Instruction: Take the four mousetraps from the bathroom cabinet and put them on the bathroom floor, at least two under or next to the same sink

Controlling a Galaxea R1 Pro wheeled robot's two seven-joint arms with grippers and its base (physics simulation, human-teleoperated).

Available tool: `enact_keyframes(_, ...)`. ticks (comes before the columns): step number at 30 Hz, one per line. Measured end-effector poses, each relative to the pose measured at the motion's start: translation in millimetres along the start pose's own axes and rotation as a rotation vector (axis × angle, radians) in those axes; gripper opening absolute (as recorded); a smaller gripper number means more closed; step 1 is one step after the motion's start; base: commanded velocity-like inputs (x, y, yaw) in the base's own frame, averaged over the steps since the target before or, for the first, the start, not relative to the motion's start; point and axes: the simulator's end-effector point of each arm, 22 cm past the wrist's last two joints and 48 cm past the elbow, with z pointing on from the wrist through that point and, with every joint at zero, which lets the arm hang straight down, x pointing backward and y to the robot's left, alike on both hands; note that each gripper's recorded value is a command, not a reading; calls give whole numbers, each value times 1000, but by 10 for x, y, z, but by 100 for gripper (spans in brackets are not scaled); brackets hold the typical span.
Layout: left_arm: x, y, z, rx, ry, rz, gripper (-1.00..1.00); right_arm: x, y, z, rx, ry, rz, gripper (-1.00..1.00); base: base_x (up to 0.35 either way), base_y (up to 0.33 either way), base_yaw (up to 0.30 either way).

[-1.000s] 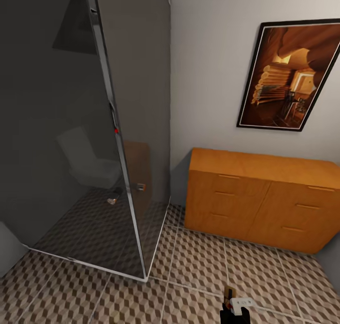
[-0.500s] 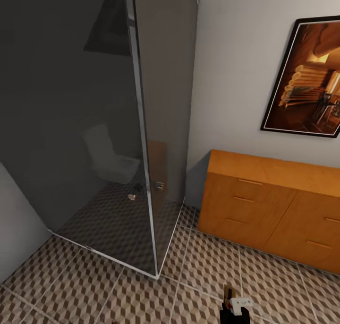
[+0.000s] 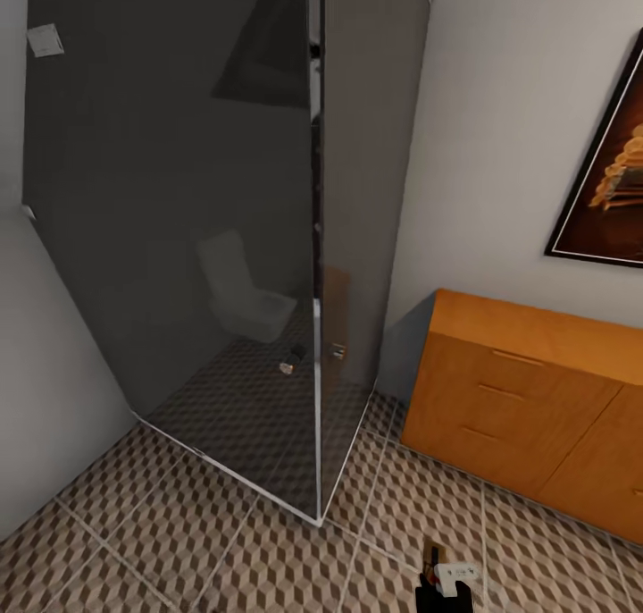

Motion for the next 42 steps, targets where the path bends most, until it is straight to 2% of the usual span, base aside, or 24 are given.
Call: enact_keyframes(42, 0, 0, 0, 0, 0, 0, -100, 3, 1, 0, 0, 2, -1, -100, 0, 0, 262)
